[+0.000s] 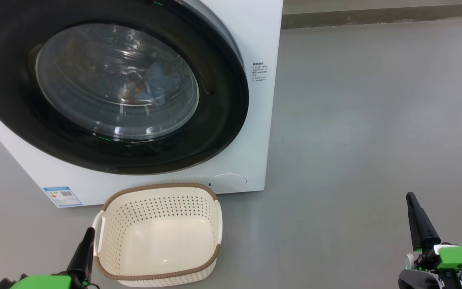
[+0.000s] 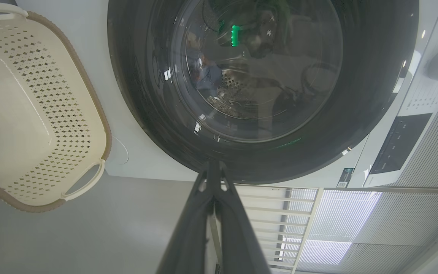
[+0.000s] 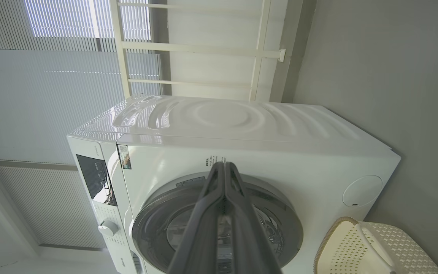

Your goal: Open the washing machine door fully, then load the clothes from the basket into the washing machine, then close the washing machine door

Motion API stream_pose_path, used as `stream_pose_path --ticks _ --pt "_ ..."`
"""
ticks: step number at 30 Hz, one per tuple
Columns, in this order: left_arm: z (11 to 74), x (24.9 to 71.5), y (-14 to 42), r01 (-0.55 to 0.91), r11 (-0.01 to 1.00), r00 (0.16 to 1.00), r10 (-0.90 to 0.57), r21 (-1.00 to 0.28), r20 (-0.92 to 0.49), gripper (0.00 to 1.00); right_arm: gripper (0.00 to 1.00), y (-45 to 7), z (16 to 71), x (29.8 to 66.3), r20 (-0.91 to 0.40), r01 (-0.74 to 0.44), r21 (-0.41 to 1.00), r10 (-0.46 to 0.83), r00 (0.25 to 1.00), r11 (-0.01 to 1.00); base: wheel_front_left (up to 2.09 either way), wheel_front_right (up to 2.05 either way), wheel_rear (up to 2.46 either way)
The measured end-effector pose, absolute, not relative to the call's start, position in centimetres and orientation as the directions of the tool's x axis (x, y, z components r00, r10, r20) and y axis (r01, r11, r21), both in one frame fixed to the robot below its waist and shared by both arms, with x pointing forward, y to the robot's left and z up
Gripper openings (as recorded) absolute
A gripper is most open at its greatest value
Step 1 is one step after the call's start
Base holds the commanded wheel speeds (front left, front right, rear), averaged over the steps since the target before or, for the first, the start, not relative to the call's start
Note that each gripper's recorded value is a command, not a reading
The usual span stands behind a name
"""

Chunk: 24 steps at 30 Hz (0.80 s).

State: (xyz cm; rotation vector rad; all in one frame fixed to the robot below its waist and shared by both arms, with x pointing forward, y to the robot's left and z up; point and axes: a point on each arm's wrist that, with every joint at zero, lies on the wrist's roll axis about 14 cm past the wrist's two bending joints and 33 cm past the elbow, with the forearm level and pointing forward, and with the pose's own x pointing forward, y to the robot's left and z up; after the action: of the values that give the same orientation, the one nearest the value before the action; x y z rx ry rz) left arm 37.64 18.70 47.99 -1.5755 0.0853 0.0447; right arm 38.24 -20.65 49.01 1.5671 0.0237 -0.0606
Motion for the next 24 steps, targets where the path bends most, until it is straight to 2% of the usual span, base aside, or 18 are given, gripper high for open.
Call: stream_pose_path --ticks 24 --pt "48.0 37.64 18.71 -0.083 -0.005 0.996 -0.026 -0.997 -0.082 0.0 0.0 -20.66 49.01 38.24 -0.053 0.053 0.999 -0.024 0.998 0.002 0.0 0.0 0.0"
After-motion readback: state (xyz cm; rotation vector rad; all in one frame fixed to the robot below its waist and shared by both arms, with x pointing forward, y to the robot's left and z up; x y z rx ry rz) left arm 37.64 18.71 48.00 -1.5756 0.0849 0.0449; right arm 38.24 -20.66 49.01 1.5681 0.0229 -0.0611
